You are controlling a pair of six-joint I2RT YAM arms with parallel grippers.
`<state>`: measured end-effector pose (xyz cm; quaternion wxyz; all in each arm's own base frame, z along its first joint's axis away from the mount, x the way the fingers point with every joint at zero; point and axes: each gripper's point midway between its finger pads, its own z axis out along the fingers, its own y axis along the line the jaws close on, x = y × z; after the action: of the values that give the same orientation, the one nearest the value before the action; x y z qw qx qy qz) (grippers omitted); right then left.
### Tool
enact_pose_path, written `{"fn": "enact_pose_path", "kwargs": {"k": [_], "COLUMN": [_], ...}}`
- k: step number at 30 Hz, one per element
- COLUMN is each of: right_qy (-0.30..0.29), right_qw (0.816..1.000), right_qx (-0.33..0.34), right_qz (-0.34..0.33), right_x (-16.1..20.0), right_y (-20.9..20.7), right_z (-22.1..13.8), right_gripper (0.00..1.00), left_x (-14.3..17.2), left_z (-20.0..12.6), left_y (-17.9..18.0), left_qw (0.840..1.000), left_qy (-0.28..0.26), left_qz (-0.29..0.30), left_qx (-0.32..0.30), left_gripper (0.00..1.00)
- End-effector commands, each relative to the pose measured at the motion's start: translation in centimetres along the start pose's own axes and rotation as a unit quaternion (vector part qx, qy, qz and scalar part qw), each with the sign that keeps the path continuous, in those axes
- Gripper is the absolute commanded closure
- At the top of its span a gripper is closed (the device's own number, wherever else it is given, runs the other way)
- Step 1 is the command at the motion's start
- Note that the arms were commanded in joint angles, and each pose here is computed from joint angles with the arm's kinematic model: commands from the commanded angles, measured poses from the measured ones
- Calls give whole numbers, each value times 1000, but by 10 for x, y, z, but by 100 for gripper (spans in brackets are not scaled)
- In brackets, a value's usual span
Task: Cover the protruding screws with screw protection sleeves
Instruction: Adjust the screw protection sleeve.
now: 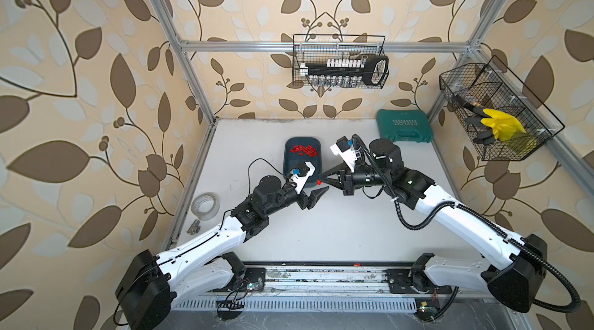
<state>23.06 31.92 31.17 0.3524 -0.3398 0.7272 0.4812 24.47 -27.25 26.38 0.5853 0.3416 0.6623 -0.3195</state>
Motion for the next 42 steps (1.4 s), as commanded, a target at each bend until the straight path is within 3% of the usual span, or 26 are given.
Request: {"fn": "enact_pose_path", "kwargs": {"k": [1,8,10,16,19,23,30,42], "right_qy": [9,0,-4,-6,-8,-8,-4,-3], "right_qw": [1000,999,998,997,996,996,995,993], "right_qx": [8,40,57,72,89,92,97,115], "right_qz": [-21,-14,-13,-5,1,2,10,19], "right_x": [8,6,5,5,4,5,6,7], "right_y": [0,-10,-14,-20,-26,-22,-23,-29], "right_z": [1,3,3,4,3,5,9,10], "right_gripper": [100,100,100,100,100,100,100,100], "left_x": [-42,-50,-50,-55,-55,-53,-54,-55], "left_z": [-4,-13,-14,-14,-13,-12,-10,-9], "left_y": [-4,-14,-15,-17,-16,-16,-16,-15], "left_qw": [998,997,997,996,996,996,996,996], "left_qy": [-58,-75,-75,-83,-83,-81,-80,-81], "left_qz": [20,23,22,24,23,26,29,33], "left_qx": [4,26,27,32,30,31,34,29], "left_gripper": [31,44,55,59,70,78,79,92]}}
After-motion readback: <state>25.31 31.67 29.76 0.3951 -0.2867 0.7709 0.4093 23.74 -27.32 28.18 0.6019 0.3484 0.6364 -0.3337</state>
